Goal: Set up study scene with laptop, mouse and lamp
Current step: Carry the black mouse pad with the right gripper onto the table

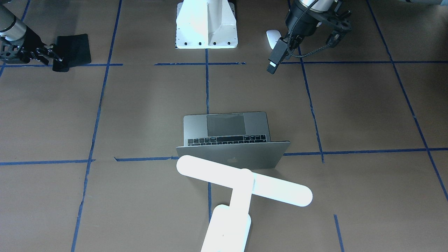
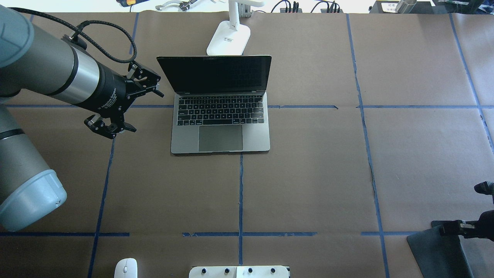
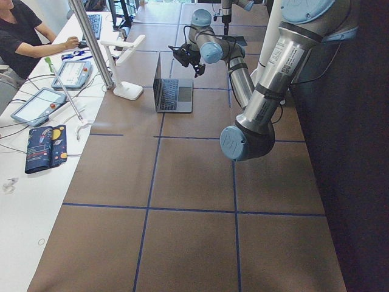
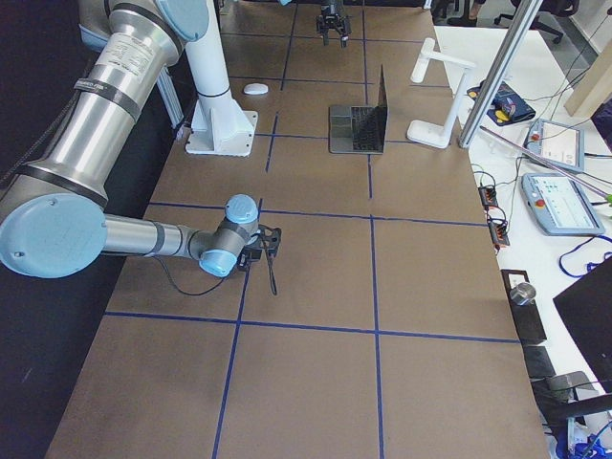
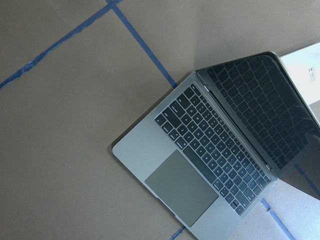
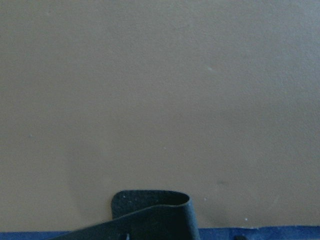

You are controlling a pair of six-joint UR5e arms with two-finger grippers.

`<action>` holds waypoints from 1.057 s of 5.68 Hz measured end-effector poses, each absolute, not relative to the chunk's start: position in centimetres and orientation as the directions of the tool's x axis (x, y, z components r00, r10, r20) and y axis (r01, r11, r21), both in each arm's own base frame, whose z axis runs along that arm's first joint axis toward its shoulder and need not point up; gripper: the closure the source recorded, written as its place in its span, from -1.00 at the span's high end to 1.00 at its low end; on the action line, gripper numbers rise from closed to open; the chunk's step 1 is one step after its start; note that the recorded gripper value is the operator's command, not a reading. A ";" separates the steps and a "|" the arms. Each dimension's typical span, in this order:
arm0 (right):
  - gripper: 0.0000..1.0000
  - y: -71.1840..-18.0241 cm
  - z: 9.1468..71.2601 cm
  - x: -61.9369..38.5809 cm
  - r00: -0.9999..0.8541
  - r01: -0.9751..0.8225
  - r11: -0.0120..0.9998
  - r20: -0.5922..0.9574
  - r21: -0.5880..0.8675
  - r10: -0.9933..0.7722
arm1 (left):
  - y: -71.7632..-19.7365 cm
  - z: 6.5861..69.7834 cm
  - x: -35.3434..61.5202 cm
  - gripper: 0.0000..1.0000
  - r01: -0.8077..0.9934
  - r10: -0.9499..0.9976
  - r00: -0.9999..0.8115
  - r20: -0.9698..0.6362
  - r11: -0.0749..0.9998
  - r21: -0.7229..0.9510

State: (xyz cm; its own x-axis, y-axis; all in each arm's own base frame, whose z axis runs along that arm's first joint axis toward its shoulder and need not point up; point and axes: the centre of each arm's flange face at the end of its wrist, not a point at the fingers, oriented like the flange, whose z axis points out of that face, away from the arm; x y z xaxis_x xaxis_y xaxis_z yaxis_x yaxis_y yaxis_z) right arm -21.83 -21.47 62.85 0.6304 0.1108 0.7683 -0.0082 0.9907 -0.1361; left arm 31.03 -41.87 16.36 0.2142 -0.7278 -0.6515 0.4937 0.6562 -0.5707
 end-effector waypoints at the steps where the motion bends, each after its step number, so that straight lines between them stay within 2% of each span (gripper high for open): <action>1: -1.00 -21.4 62.8 -22.0 0.629 -0.005 0.991 0.770 -0.135 0.108 | -41.9 16.4 31.0 1.00 0.494 -0.728 0.214 -0.651 0.656 -0.571; 4: -1.00 -22.7 60.0 -24.3 0.575 0.001 0.995 0.814 -0.100 0.081 | -41.8 16.3 30.9 1.00 0.494 -0.728 0.214 -0.651 0.656 -0.571; 6: -1.00 -27.0 55.5 -26.8 0.473 -0.051 0.997 0.878 -0.054 0.072 | -41.7 16.1 30.8 1.00 0.493 -0.727 0.213 -0.653 0.657 -0.571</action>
